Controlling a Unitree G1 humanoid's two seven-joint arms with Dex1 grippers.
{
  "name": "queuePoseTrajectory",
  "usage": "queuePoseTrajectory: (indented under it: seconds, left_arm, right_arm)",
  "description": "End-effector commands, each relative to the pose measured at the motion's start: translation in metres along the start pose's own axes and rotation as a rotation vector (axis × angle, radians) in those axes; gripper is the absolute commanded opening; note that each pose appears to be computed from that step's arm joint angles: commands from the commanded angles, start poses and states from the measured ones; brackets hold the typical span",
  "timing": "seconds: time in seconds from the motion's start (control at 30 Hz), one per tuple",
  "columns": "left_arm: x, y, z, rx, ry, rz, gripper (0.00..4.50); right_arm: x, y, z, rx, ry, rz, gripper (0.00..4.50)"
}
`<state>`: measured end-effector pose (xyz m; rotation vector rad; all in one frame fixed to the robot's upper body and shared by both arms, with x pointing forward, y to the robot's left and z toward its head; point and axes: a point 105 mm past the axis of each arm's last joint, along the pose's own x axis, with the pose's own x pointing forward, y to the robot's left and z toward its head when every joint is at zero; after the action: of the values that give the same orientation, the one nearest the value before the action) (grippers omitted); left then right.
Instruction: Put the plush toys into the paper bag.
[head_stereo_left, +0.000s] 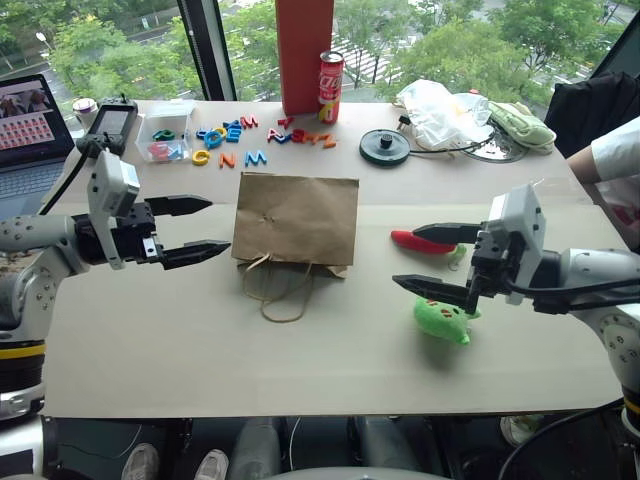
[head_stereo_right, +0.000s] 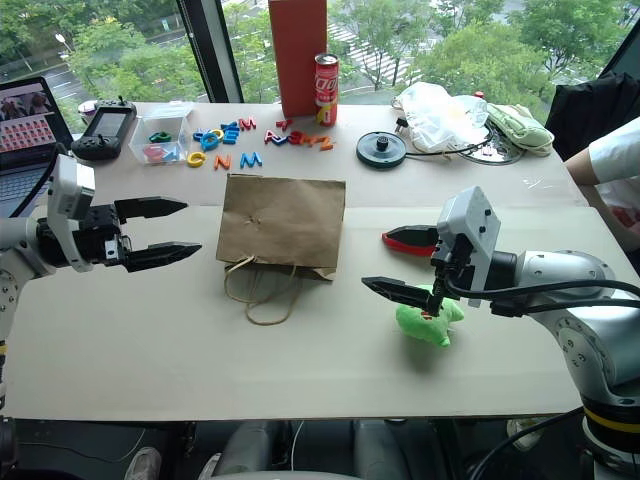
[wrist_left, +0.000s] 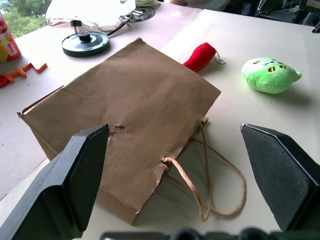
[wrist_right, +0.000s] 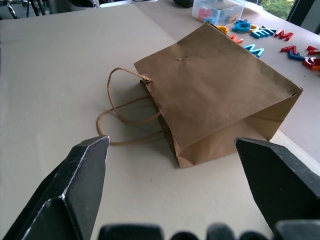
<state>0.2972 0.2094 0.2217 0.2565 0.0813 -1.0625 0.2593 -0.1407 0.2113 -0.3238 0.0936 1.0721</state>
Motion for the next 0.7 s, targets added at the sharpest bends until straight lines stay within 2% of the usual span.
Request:
queuePoseTrajectory:
  seconds: [0.03, 0.2, 0.5, 0.7]
  left_arm:
    - [-0.001, 0.006, 0.002, 0.076, 0.008, 0.017, 4.50]
    - [0.004, 0.027, -0.036, 0.325, 0.207, 0.044, 4.50]
    - [0.030, 0.047, -0.046, 0.748, 0.239, 0.069, 4.50]
    - [0.060, 0.025, -0.060, 0.845, 0.172, -0.065, 4.50]
  right_arm:
    - [-0.001, 0.000, 0.007, -0.036, -0.027, -0.012, 4.45]
    - [0.002, 0.004, 0.005, -0.027, -0.022, -0.013, 4.45]
    - [0.002, 0.008, 0.005, -0.024, -0.014, -0.017, 4.45]
    - [-0.001, 0.008, 0.003, -0.021, -0.001, -0.047, 4.45]
